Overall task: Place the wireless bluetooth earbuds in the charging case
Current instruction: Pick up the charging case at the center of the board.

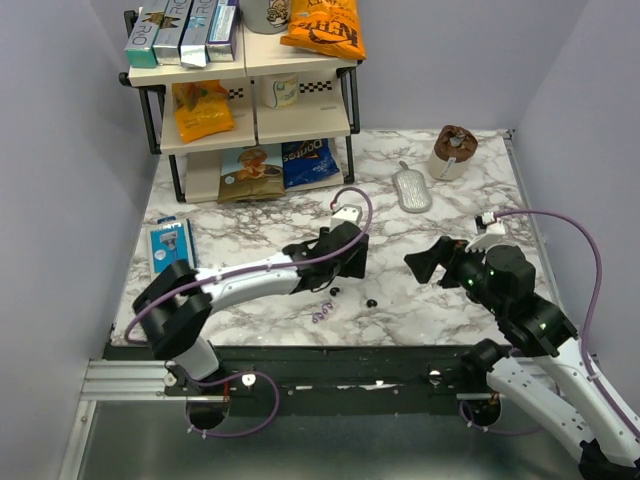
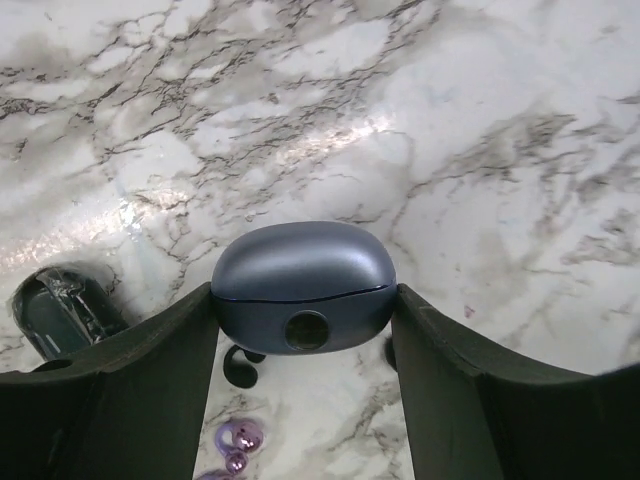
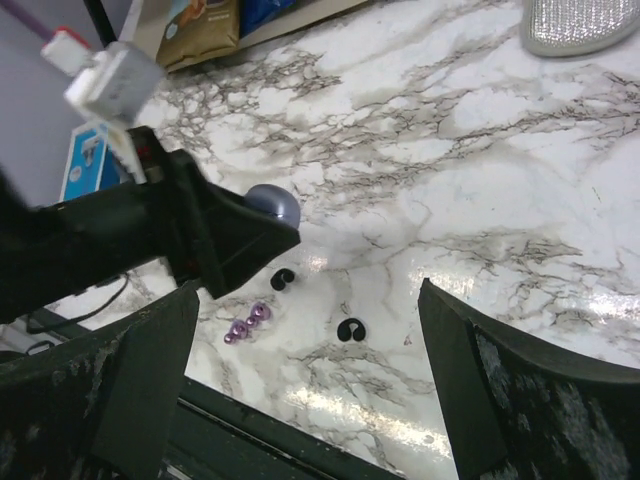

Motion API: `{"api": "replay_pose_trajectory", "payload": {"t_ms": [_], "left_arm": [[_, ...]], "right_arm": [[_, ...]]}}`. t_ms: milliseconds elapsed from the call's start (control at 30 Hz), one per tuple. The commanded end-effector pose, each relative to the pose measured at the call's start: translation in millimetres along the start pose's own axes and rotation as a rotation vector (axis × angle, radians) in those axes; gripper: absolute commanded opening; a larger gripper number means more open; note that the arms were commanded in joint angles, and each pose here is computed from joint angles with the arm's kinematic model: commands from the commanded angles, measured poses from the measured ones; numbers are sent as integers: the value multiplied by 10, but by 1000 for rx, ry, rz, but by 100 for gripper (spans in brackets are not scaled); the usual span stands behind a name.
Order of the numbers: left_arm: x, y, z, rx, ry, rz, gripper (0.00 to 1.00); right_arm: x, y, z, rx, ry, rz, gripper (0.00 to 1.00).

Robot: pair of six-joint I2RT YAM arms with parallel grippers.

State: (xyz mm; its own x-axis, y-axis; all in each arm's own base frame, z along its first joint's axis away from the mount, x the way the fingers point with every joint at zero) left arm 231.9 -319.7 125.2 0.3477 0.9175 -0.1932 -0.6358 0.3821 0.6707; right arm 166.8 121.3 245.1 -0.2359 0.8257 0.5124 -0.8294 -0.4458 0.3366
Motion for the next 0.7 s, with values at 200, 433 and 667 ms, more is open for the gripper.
{"api": "replay_pose_trajectory", "payload": {"t_ms": [200, 433, 667], "left_arm": [[-145, 900, 248, -500, -227, -523, 0], [135, 1100, -74, -755, -446, -580, 0], [146, 1104, -71, -819, -531, -568, 0]], "right_arm": [[177, -56, 37, 43, 47, 93, 99], [467, -80, 45, 148, 147, 268, 99], [525, -233, -180, 348, 189, 313, 99]]}}
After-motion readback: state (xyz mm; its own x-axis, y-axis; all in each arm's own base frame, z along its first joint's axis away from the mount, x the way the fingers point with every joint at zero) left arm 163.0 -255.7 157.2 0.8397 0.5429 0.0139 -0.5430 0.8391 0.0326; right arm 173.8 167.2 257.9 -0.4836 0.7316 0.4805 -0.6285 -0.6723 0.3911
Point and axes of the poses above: each gripper's point midway between its finger pads, its own y axis back along the fingers, its own x axis along the line the jaws close on, z = x × y, the point moved 4 cm from there along y, back along the fingers, and after that the axes turned 3 degrees about -y, right-handed, at the moved point
